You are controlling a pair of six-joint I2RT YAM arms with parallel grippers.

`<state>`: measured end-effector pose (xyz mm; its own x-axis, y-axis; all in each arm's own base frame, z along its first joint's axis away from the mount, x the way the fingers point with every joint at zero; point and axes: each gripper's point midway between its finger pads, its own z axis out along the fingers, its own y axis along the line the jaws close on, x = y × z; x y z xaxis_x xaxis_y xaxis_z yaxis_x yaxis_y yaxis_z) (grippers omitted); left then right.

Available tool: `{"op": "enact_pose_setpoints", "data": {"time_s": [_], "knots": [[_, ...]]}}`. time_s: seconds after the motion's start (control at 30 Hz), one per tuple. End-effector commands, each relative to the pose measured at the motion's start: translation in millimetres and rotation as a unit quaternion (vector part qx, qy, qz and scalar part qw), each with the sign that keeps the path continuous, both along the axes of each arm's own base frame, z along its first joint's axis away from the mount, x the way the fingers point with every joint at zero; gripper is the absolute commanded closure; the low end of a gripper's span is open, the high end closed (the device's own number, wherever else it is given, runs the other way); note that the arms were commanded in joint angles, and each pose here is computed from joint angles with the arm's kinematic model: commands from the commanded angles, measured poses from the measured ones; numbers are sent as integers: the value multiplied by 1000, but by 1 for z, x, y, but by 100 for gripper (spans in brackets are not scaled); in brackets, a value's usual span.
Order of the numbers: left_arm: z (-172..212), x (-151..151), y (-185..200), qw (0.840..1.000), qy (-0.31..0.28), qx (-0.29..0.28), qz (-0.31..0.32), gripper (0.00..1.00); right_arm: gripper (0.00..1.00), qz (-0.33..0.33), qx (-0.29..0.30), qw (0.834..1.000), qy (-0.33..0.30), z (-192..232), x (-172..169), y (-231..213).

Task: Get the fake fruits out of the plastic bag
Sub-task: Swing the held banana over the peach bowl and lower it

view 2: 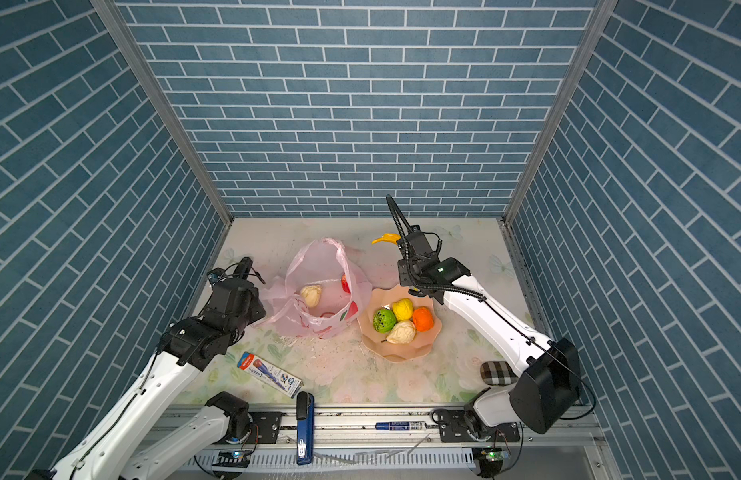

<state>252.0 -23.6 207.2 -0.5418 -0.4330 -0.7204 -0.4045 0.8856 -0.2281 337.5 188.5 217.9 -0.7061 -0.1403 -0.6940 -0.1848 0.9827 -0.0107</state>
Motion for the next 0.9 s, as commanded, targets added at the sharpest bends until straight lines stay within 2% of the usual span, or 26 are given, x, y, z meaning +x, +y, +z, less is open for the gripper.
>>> {"op": "enact_pose_setpoints", "data": {"time_s": [0.0,0.13,0.23,0.53,0.67,0.87], "knots": [[4,-5,6,1000,2,10,7,99,96,-35,12,998,49,-33,-12,-5],[4,-6,6,1000,5,13,5,99,95,-40,4,997,68,-52,-15,-6],[6,-5,7,1000,4,15,3,99,95,-27,-33,997,64,-57,-11,-12],[5,-6,6,1000,9,14,3,99,95,65,-108,988,86,-70,-3,-9],[6,-6,7,1000,10,15,6,99,95,72,-76,989,109,-76,-11,0],[8,-7,9,1000,8,21,8,99,94,37,-23,989,141,-86,-37,-1]]}}
